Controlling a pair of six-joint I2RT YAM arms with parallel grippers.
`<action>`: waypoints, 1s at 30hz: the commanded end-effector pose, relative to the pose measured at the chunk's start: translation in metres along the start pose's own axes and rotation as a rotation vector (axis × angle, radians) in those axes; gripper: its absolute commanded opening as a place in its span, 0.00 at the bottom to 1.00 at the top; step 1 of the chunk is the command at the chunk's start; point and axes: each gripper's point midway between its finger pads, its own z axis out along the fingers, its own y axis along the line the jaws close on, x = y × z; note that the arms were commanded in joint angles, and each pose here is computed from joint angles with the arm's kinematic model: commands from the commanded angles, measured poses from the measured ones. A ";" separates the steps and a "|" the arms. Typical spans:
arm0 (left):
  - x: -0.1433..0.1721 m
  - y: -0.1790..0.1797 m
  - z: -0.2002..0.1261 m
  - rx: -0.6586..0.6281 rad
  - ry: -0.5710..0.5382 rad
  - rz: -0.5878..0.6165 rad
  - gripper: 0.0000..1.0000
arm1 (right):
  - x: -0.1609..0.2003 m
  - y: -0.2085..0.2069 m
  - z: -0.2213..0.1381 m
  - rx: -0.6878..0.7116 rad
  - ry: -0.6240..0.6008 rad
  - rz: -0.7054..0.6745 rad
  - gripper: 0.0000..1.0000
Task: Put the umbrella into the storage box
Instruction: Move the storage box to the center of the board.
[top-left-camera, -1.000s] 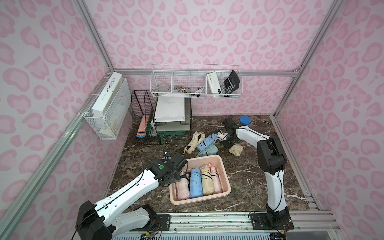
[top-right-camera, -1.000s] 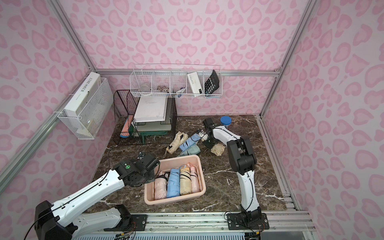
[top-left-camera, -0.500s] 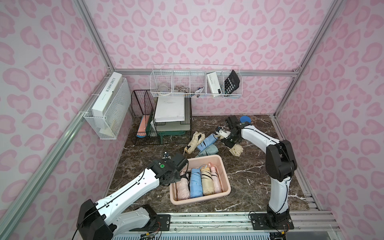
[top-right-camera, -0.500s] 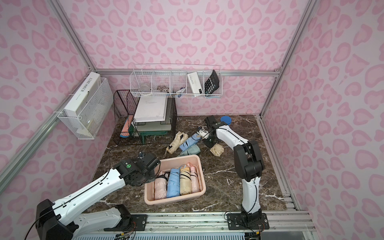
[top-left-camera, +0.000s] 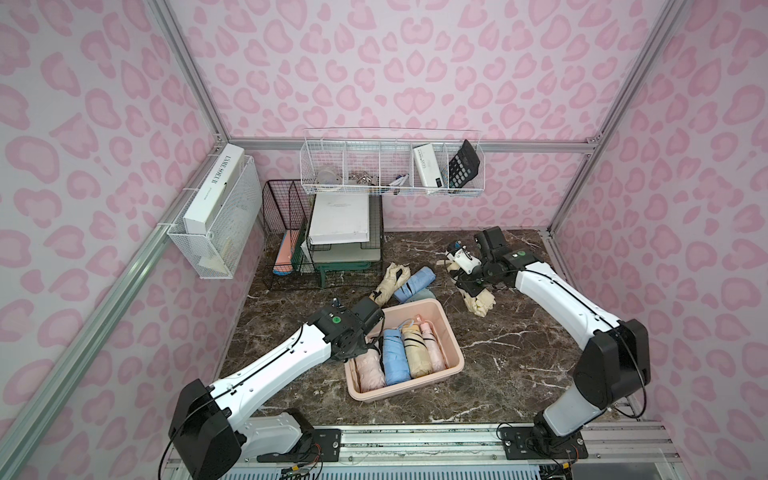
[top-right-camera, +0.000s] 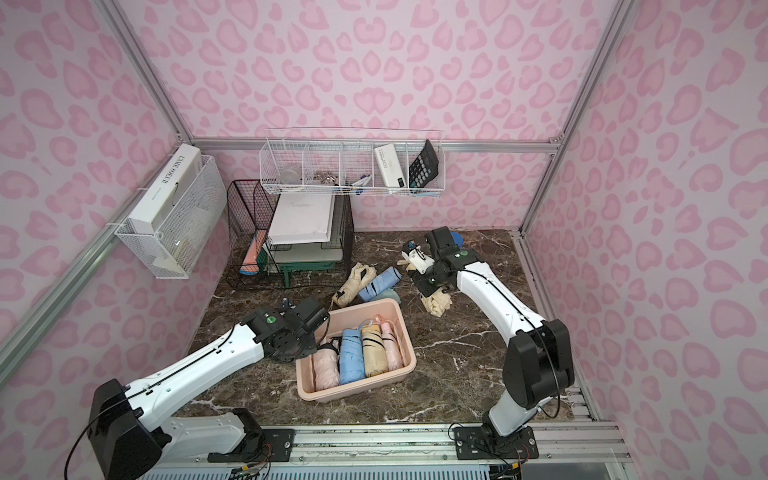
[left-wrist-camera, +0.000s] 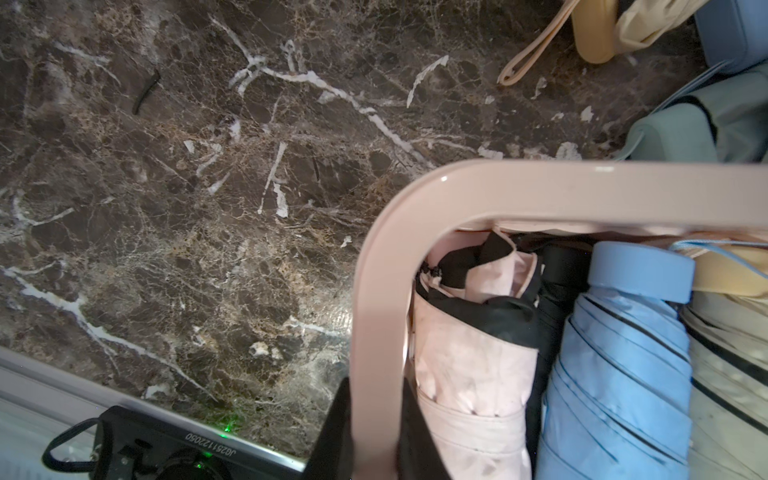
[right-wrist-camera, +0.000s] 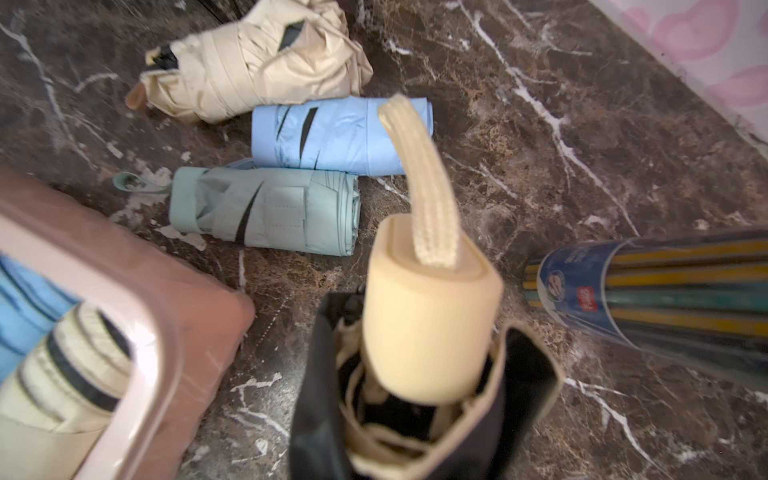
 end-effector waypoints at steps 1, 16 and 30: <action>0.010 -0.015 0.003 0.048 0.065 -0.069 0.02 | -0.013 0.013 -0.022 -0.049 -0.080 0.062 0.10; 0.004 -0.073 -0.004 0.106 0.031 -0.025 0.02 | -0.047 0.115 -0.071 -0.215 -0.271 0.143 0.09; 0.002 -0.099 -0.002 0.149 0.031 0.011 0.02 | 0.033 0.119 -0.001 -0.036 -0.006 0.212 0.09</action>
